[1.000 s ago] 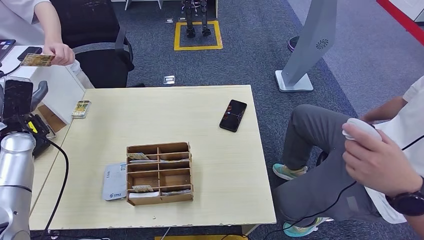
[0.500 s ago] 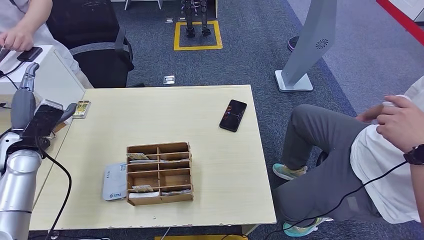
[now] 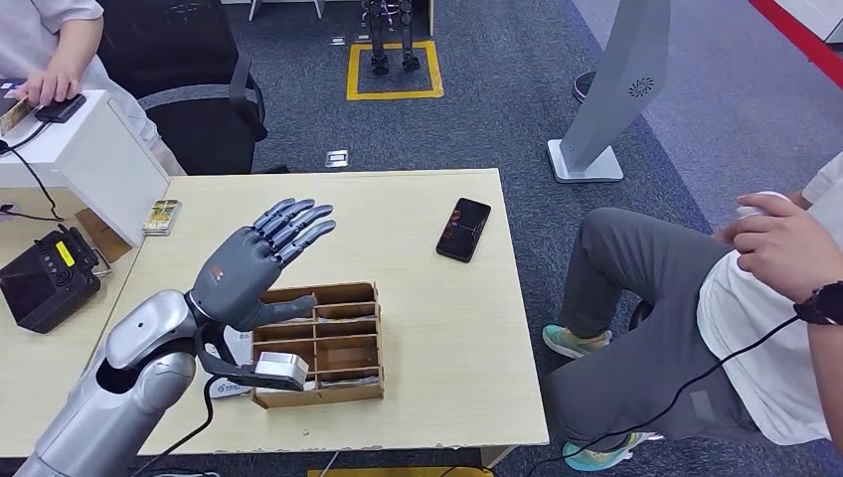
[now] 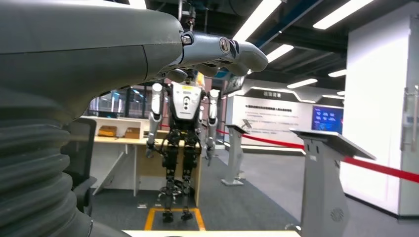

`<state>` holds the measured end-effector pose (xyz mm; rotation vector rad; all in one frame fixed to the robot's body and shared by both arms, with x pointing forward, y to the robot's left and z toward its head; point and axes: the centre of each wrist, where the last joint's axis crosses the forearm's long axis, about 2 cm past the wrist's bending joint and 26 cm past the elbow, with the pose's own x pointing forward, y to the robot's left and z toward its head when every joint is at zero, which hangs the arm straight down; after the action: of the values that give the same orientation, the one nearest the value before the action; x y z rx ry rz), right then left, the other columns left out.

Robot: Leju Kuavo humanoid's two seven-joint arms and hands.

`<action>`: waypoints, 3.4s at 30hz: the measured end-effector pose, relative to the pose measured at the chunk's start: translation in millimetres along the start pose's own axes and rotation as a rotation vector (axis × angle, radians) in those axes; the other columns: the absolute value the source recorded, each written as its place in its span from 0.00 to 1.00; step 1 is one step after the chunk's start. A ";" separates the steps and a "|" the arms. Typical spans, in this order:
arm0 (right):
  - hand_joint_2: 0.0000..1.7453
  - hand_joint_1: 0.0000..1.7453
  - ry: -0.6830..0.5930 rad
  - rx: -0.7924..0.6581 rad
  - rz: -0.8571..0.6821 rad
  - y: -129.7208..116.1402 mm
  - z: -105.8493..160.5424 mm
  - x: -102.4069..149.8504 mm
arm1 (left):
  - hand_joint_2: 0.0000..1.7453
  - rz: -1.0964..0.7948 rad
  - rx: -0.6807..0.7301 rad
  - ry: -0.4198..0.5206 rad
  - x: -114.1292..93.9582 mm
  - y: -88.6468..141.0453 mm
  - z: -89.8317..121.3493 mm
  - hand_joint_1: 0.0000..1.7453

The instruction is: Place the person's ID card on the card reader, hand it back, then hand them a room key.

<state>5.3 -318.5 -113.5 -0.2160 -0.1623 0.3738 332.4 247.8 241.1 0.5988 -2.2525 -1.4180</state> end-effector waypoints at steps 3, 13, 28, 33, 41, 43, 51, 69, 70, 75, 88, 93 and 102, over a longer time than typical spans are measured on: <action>1.00 0.00 0.013 0.002 -0.003 0.1 0.0 -0.1 | 1.00 0.012 -0.023 -0.037 10.8 -6.2 -3.0 0.00; 1.00 0.00 0.020 0.008 -0.007 0.4 0.1 -0.6 | 1.00 -0.123 -0.042 0.028 23.2 -14.9 -3.7 0.00; 1.00 0.00 0.020 0.008 -0.007 1.6 0.3 -0.6 | 1.00 -0.223 -0.121 0.139 4.2 -26.9 9.9 0.00; 1.00 0.00 0.020 0.008 -0.007 1.6 0.4 -0.8 | 1.00 -0.227 -0.147 0.159 -1.2 -30.9 14.5 0.00; 1.00 0.00 0.020 0.008 -0.007 2.2 0.5 -0.8 | 1.00 -0.200 -0.174 0.171 -6.9 -34.0 18.2 0.00; 1.00 0.00 0.021 0.008 -0.007 2.2 0.5 -0.9 | 1.00 -0.153 -0.185 0.163 -7.5 -34.4 19.0 0.00; 1.00 0.00 0.030 0.009 -0.023 4.3 1.0 -2.0 | 1.00 -0.135 -0.221 0.162 -1.2 -38.1 28.2 0.00; 1.00 0.00 0.036 0.002 -0.049 8.5 2.0 -2.4 | 1.00 -0.240 -0.237 0.242 10.3 -53.7 51.8 0.00; 1.00 0.00 0.037 0.002 -0.049 8.6 2.0 -2.5 | 1.00 -0.243 -0.238 0.245 10.2 -54.1 52.3 0.00; 1.00 0.00 0.044 0.001 -0.051 8.2 2.0 -2.9 | 1.00 -0.249 -0.242 0.265 7.6 -55.8 55.8 0.00; 1.00 0.00 0.037 -0.002 -0.052 8.0 2.0 -2.9 | 1.00 -0.239 -0.251 0.323 -3.0 -55.5 64.6 0.00; 1.00 0.00 0.039 -0.001 -0.053 8.2 2.1 -3.0 | 1.00 -0.240 -0.251 0.335 -5.3 -54.2 66.0 0.00; 1.00 0.00 0.041 -0.001 -0.053 8.5 2.2 -3.3 | 1.00 -0.201 -0.253 0.389 -16.6 -45.5 69.8 0.00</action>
<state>-1.1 -311.6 -113.8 -0.2198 -0.1272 0.3162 314.0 290.5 170.0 0.9432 -1.7195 -1.4976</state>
